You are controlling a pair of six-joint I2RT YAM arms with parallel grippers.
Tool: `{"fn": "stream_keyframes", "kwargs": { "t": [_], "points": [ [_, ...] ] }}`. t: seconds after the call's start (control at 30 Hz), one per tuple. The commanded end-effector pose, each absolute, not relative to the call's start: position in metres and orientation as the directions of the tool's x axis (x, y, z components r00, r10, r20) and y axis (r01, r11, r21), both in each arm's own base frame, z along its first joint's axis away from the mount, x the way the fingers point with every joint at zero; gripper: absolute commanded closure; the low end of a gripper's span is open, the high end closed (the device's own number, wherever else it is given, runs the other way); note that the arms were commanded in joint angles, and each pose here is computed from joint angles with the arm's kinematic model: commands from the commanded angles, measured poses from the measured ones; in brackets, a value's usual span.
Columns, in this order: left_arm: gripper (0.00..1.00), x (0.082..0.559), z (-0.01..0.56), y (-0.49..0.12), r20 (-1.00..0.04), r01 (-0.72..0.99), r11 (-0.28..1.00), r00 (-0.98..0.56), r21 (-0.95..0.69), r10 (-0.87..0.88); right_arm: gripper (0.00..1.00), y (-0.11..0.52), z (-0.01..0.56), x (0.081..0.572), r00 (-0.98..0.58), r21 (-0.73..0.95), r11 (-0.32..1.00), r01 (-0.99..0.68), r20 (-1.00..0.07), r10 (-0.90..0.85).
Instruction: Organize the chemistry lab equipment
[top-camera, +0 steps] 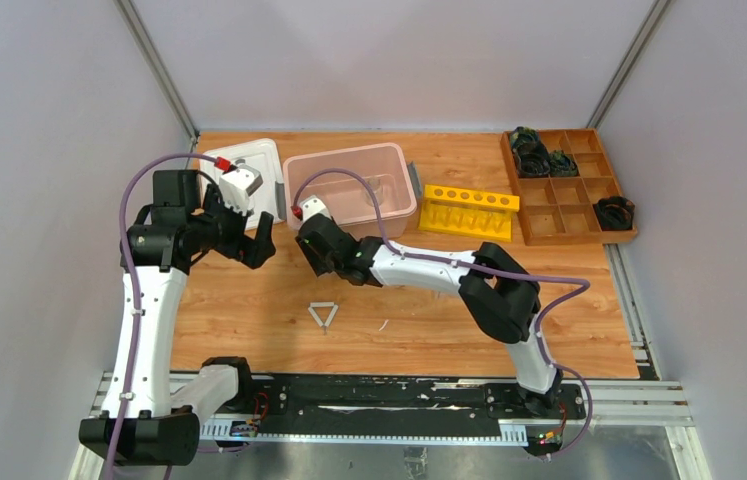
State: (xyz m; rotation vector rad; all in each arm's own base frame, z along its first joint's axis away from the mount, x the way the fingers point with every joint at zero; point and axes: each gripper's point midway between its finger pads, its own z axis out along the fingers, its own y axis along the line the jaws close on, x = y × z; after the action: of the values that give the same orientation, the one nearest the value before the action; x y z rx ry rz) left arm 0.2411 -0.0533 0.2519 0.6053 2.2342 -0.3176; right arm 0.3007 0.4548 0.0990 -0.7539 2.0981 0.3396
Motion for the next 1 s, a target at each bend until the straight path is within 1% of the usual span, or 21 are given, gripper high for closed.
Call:
{"fn": "stream_keyframes", "kwargs": {
  "t": [0.0, 0.07, 0.2, 0.3, 0.5, 0.67, 0.73, 0.83, 0.97],
  "points": [
    [0.00, 0.245, 0.256, -0.051, -0.758, 0.517, 0.856, -0.565, -0.017, 0.326, 0.55, 0.472, 0.117, 0.316, -0.393, -0.040, 0.794, -0.606, -0.853, -0.343],
    [0.00, 0.244, 0.256, -0.051, -0.758, 0.519, 0.855, -0.564, -0.017, 0.327, 0.64, 0.473, 0.116, 0.315, -0.397, -0.039, 0.791, -0.611, -0.849, -0.348],
    [0.00, 0.243, 0.256, -0.051, -0.759, 0.518, 0.855, -0.563, -0.016, 0.327, 0.88, 0.469, 0.118, 0.308, -0.411, -0.031, 0.784, -0.621, -0.838, -0.359],
    [0.00, 0.243, 0.255, -0.052, -0.760, 0.523, 0.852, -0.562, -0.022, 0.326, 0.99, 0.462, 0.128, 0.300, -0.412, -0.029, 0.779, -0.626, -0.836, -0.362],
    [0.00, 0.242, 0.255, -0.056, -0.761, 0.526, 0.849, -0.568, -0.044, 0.313, 1.00, 0.453, 0.186, 0.278, -0.390, 0.033, 0.739, -0.673, -0.864, -0.317],
    [0.00, 0.241, 0.258, -0.057, -0.768, 0.530, 0.847, -0.561, -0.045, 0.310, 1.00, 0.450, 0.263, 0.263, -0.363, 0.131, 0.675, -0.726, -0.906, -0.215],
    [0.00, 0.241, 0.259, -0.058, -0.770, 0.532, 0.845, -0.561, -0.052, 0.305, 1.00, 0.445, 0.289, 0.269, -0.390, 0.200, 0.664, -0.721, -0.909, -0.149],
    [0.00, 0.241, 0.260, -0.059, -0.772, 0.533, 0.844, -0.560, -0.059, 0.299, 1.00, 0.434, 0.310, 0.291, -0.484, 0.348, 0.643, -0.683, -0.874, -0.040],
    [0.00, 0.239, 0.260, -0.059, -0.775, 0.535, 0.843, -0.555, -0.055, 0.302, 1.00, 0.421, 0.303, 0.339, -0.625, 0.529, 0.631, -0.567, -0.775, 0.089]
  ]
}}
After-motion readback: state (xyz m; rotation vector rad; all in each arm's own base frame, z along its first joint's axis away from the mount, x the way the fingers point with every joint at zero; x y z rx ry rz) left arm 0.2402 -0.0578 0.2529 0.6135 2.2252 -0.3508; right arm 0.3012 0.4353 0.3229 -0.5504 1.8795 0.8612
